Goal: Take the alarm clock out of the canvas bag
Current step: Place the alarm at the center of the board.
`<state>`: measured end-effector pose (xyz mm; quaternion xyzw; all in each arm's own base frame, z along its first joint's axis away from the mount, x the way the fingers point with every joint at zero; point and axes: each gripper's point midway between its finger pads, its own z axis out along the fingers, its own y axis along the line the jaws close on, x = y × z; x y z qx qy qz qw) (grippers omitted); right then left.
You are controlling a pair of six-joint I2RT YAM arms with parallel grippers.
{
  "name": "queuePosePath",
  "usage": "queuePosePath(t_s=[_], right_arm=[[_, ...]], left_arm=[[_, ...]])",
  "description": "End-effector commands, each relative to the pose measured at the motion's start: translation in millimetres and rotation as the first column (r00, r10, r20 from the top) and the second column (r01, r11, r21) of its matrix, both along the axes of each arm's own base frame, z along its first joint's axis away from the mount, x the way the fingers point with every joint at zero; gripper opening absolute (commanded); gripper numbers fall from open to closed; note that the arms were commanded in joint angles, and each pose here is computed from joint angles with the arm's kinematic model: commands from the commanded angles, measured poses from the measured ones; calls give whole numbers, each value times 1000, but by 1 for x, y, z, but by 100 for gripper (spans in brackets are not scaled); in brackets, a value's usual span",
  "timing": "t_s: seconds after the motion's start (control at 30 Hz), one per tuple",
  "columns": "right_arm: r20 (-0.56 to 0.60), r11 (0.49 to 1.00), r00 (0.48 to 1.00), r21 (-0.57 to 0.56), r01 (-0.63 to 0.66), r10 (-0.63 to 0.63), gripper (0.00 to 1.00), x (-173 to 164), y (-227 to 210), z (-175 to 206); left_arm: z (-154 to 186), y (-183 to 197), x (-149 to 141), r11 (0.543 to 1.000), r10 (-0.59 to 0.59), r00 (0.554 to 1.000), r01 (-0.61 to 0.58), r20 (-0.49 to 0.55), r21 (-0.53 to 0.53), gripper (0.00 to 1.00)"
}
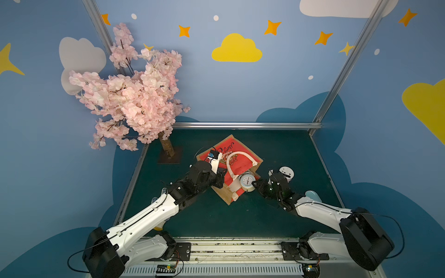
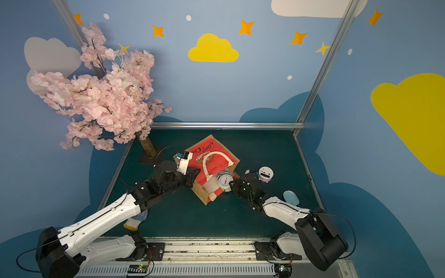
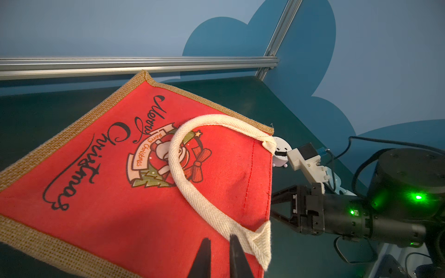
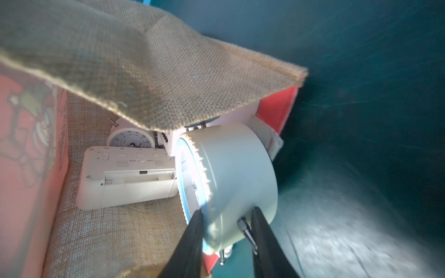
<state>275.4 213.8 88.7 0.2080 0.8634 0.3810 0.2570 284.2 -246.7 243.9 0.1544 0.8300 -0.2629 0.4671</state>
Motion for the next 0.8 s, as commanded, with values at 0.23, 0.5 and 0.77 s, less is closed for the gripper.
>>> queuePosePath(t_s=[0.23,0.5,0.77], right_arm=[[24,999,999,-20,25,-25,18,-17,-41,17],[44,997,996,10,80,-80,18,-27,-78,32],[48,987,986,49,155,-157,18,-23,-107,38]], left_arm=[[13,-5,2,1000,-9,1000,10,24,-28,16],[13,-4,2,1000,-6,1000,6,28,-24,17],[11,-4,2,1000,-11,1000,11,25,-13,17]])
